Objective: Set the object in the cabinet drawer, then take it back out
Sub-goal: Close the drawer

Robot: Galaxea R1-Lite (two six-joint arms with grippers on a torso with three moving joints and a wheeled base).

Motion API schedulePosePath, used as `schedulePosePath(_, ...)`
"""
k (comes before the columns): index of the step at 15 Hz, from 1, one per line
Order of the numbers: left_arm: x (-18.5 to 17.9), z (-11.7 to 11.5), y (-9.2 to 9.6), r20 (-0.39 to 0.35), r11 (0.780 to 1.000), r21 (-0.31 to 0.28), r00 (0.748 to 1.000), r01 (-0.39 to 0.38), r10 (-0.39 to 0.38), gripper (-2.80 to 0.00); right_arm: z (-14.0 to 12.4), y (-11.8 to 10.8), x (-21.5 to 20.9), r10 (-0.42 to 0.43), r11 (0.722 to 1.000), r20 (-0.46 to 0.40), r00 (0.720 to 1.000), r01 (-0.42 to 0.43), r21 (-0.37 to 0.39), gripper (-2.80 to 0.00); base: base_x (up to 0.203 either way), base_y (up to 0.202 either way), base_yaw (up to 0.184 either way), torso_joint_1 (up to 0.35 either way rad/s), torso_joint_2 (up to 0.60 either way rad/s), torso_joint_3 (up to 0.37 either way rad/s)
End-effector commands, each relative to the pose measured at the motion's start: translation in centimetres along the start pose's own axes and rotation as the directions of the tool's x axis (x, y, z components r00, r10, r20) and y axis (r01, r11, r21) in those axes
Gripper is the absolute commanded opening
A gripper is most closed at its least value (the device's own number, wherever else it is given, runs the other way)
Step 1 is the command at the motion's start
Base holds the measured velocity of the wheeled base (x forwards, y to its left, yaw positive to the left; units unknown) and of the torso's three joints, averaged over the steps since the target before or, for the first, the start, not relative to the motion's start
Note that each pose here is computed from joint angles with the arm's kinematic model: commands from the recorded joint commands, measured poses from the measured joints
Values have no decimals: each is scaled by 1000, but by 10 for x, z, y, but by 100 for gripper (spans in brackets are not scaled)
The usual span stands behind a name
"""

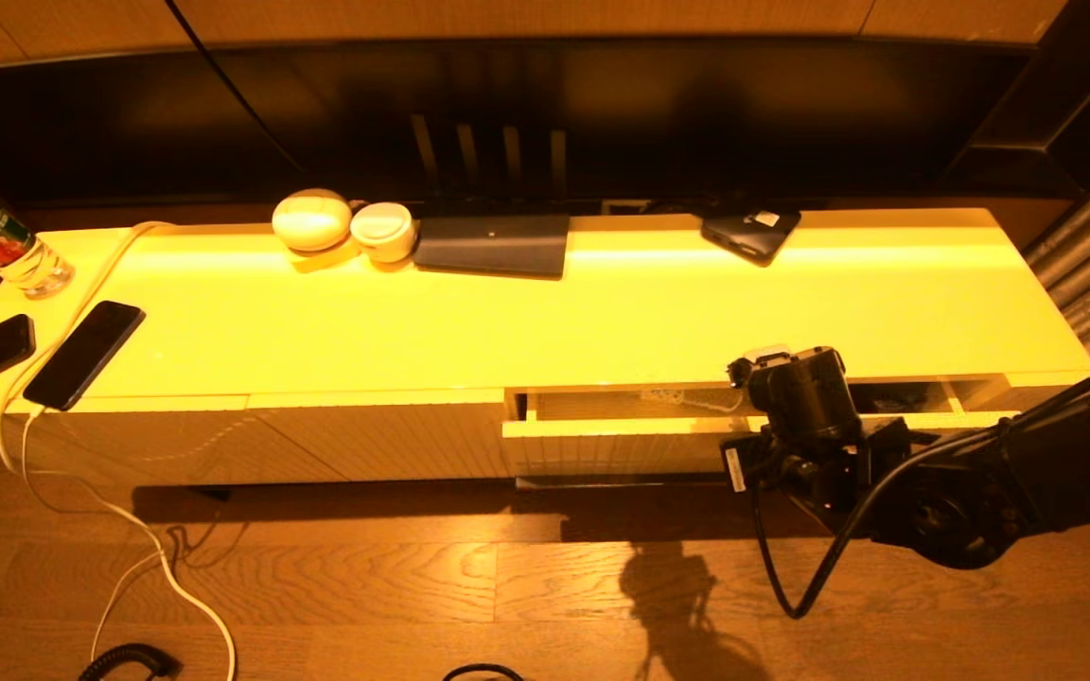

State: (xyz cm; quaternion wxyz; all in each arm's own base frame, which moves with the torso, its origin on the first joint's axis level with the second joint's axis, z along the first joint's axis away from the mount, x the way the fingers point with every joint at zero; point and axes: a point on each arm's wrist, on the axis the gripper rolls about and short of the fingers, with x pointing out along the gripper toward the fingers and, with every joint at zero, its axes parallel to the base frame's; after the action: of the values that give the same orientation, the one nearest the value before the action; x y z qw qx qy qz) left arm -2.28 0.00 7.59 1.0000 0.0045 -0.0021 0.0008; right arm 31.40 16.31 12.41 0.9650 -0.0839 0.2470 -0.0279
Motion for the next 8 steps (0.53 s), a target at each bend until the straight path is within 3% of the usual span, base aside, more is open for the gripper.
schedulePosePath(1,0,0,0,-1,1000,0,1000,0,0,-280,3,5,8,-1,1000,22,1000,0,15,-280,0,0,0,0,0,0)
schedulePosePath(8,0,0,0,-1,1000,0,1000,0,0,-280,9,4,26,-17,998,63,998,14,59,-280,0,0,0,0,0,0)
